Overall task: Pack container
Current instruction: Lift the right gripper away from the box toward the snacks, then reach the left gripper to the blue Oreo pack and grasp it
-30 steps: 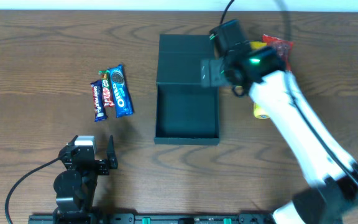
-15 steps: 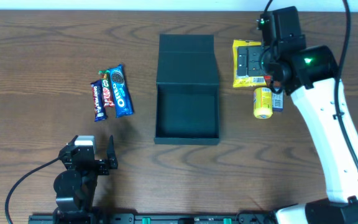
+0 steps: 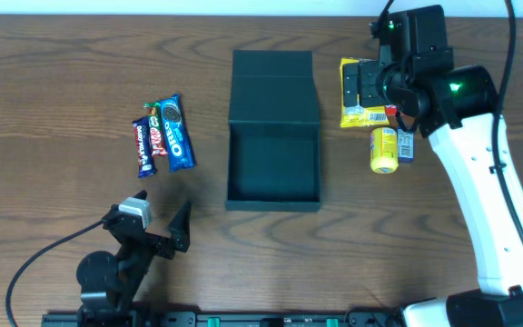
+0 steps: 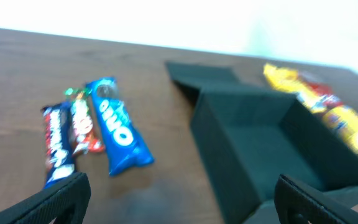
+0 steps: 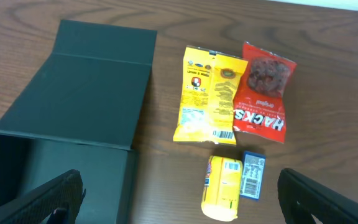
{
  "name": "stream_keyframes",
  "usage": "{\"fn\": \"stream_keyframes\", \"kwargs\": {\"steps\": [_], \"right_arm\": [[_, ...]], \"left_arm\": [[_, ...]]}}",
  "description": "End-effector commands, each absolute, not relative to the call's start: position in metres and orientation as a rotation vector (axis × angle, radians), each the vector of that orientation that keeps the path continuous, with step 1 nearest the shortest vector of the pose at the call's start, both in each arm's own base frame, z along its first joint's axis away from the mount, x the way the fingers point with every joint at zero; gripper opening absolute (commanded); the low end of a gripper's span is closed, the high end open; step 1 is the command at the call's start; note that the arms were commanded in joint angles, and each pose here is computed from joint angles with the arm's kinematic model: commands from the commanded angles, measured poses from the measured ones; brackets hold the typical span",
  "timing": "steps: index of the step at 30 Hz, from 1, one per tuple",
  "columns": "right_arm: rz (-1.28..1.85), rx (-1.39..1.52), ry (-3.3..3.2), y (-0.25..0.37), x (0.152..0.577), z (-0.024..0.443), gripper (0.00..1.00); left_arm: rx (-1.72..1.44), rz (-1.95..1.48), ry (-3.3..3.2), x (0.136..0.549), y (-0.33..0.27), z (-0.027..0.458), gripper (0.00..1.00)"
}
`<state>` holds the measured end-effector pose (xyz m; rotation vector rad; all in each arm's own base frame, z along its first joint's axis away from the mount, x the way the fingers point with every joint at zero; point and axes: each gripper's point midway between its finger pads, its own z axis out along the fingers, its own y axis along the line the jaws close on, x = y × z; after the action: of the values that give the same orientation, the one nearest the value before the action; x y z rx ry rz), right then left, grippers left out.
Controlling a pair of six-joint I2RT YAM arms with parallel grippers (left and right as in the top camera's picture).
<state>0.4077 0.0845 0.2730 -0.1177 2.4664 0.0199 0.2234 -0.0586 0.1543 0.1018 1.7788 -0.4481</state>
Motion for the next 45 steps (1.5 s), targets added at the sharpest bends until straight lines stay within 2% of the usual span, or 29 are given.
{"fn": "stream_keyframes", "kwargs": {"steps": [1, 7, 12, 20, 28, 31, 35, 40, 45], "right_arm": [[0.026, -0.14, 2.466, 0.084, 0.409, 0.272, 0.99], [0.033, -0.136, 2.435, 0.085, 0.415, 0.277, 0.99], [0.041, -0.131, 2.398, 0.087, 0.422, 0.283, 0.99], [0.043, -0.148, 2.295, 0.09, 0.439, 0.3, 0.99], [0.003, -0.209, 2.148, 0.086, 0.464, 0.327, 0.99], [0.013, -0.219, 2.129, 0.083, 0.469, 0.329, 0.99], [0.122, -0.401, 2.132, 0.105, 0.465, 0.32, 0.99], [0.181, -0.467, 2.155, 0.116, 0.462, 0.31, 0.99], [0.184, -0.469, 2.189, 0.116, 0.461, 0.3, 0.99]], "left_arm": [[0.088, -0.511, 1.747, 0.222, -0.064, 0.167, 0.96], [0.146, -0.361, 1.784, 0.231, -0.053, 0.186, 0.95], [0.169, -0.266, 1.946, 0.256, -0.042, 0.186, 0.95], [0.06, -0.157, 2.3, 0.328, -0.018, 0.163, 0.95], [0.091, -0.262, 2.445, 0.397, -0.038, 0.125, 0.95], [0.024, -0.356, 2.446, 0.406, -0.047, 0.115, 0.95], [0.056, -0.503, 2.429, 0.41, -0.066, 0.112, 0.95], [-0.065, -0.28, 2.475, 0.416, -0.035, 0.093, 0.95], [-0.05, -0.25, 2.469, 0.423, -0.04, 0.085, 0.95]]}}
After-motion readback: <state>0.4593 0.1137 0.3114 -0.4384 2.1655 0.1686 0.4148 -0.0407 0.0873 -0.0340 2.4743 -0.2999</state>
